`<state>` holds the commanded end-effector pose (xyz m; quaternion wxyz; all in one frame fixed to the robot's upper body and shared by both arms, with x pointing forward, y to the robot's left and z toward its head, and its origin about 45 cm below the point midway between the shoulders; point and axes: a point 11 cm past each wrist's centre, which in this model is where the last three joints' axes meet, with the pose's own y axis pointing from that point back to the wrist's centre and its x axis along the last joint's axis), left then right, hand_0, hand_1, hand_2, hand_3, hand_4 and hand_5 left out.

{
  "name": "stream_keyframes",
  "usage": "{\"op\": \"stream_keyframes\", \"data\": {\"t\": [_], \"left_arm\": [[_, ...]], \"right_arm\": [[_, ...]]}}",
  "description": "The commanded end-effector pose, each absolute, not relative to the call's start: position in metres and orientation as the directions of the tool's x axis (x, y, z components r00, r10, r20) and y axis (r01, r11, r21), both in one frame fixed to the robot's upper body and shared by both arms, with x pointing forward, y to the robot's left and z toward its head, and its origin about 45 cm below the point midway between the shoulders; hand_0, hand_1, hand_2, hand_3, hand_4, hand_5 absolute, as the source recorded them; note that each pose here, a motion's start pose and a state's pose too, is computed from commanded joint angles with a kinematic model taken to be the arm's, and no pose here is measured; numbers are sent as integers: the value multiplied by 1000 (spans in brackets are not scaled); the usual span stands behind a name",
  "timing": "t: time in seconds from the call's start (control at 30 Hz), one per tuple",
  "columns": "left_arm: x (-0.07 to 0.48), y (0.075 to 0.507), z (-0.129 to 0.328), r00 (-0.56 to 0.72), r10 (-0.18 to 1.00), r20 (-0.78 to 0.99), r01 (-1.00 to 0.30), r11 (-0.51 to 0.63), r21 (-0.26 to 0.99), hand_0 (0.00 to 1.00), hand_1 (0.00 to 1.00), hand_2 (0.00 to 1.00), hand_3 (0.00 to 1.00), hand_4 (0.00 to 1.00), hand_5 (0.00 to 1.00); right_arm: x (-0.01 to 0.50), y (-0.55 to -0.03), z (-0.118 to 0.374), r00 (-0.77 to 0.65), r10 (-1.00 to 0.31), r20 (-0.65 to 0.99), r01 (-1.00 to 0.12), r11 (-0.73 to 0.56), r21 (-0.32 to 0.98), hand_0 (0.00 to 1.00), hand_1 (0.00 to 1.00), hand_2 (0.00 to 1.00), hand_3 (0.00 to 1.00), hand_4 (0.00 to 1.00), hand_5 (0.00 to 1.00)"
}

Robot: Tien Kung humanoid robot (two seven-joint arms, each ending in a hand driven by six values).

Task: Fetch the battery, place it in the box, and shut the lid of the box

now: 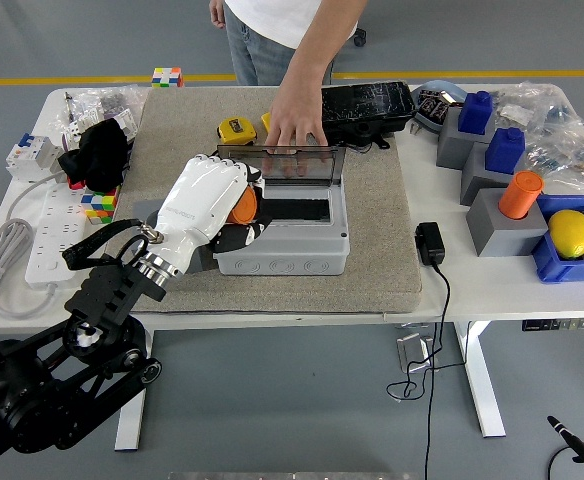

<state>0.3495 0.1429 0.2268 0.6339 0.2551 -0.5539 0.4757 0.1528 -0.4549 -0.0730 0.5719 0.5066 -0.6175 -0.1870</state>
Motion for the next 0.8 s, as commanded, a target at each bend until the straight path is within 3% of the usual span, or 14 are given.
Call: {"op": "stream_keyframes", "data": {"t": [0.27,0.8], "left_arm": [[355,111,217,-35,299,954,-870,460,-176,2,2,2,2,741,82],[384,99,215,-54,252,966,-871,461,-169,2,2,2,2,730,100]], "right_arm": [[158,-452,-72,170,-840,516,-420,412,809,906,883,812,869,998,998],[158,-455,-71,176,-834,523,-414,419,808,905,883,813,868,998,998]]}}
